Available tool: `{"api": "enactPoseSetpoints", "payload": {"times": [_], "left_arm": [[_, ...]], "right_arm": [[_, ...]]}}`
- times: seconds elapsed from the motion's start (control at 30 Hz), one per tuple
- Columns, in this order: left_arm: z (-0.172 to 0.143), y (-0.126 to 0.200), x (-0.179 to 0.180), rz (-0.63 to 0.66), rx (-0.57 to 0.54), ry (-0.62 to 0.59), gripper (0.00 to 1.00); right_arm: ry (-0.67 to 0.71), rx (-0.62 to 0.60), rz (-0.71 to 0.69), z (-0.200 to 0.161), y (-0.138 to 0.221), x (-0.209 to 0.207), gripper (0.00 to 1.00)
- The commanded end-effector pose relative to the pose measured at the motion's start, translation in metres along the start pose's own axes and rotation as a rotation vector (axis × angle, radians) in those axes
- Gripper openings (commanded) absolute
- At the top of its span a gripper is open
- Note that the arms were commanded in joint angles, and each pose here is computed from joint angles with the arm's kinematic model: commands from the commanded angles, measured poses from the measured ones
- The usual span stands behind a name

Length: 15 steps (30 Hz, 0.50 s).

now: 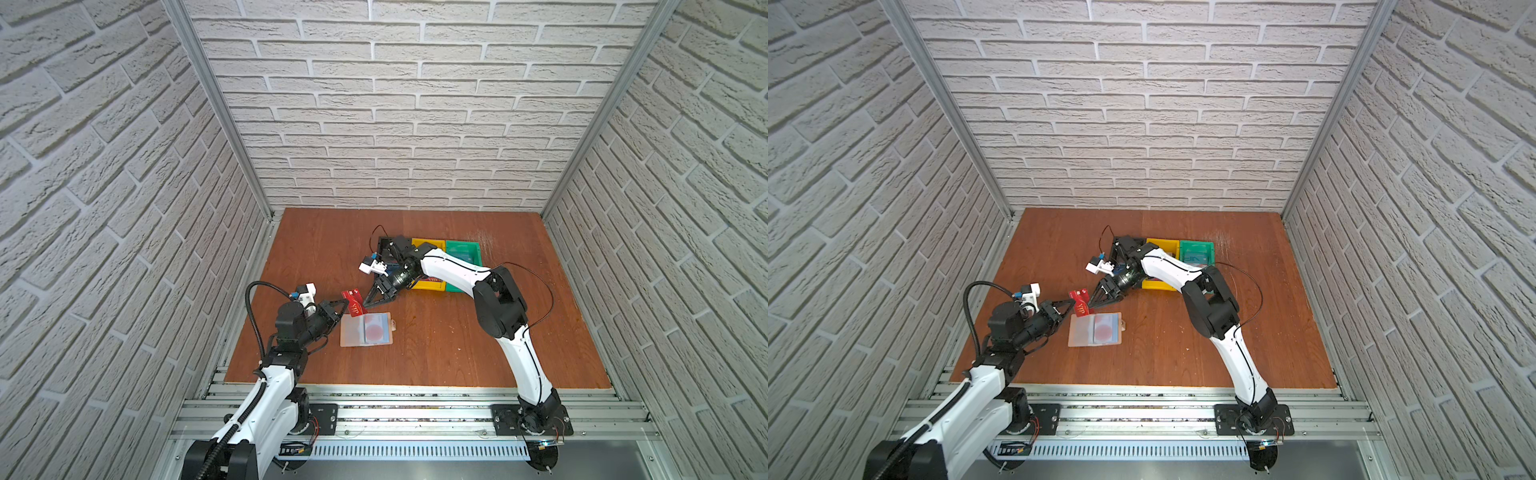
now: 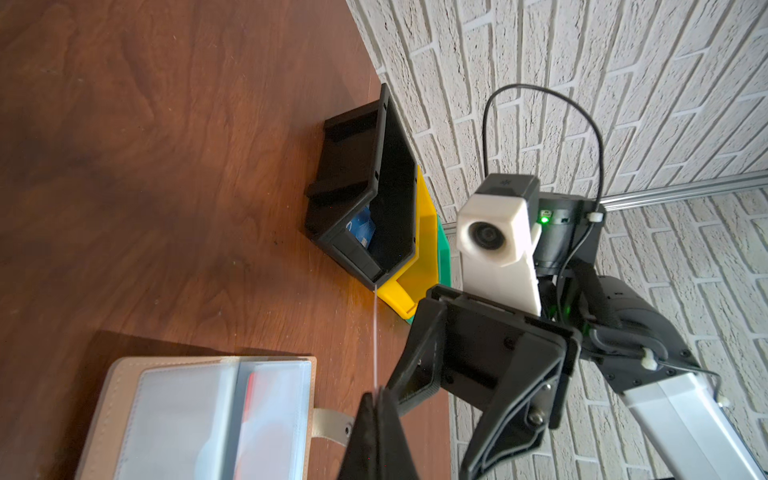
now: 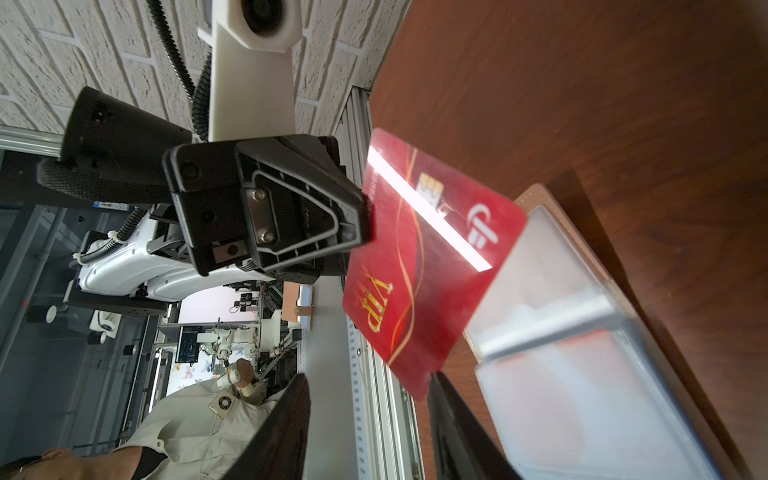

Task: Take the credit cards out of the card holder
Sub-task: Place the credit card in the storage box.

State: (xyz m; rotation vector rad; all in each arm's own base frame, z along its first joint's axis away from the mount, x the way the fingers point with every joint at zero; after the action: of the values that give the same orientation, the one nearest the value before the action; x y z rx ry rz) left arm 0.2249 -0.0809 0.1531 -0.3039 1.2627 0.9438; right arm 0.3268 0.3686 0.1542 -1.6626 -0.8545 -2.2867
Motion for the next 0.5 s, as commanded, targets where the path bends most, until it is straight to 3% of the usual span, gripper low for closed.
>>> {"api": "enactPoseSetpoints", "payload": {"times": [0.0, 0.47], "left_arm": [[0.011, -0.001, -0.021, -0.065, -0.048, -0.056, 0.01], [0.009, -0.001, -0.017, -0.046, -0.036, -0.052, 0.01]], "right_arm": [[0.033, -0.009, 0.059, 0.011, -0.008, 0.004, 0.48], [0.042, -0.032, -0.005, 0.007, 0.004, 0.000, 0.47]]}}
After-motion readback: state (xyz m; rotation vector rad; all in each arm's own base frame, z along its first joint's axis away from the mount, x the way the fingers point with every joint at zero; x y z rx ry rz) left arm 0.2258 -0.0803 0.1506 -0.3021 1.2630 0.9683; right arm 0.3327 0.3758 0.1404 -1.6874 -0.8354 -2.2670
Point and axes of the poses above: each gripper's point midway between its finger pads, its own y axis back along the fingers, its own x axis along the line the jaws close on, z = x × y, the point moved 6 cm from there along y, back along the fingers, and after that the axes turned 2 degrees about -y, right-handed, at the moved point
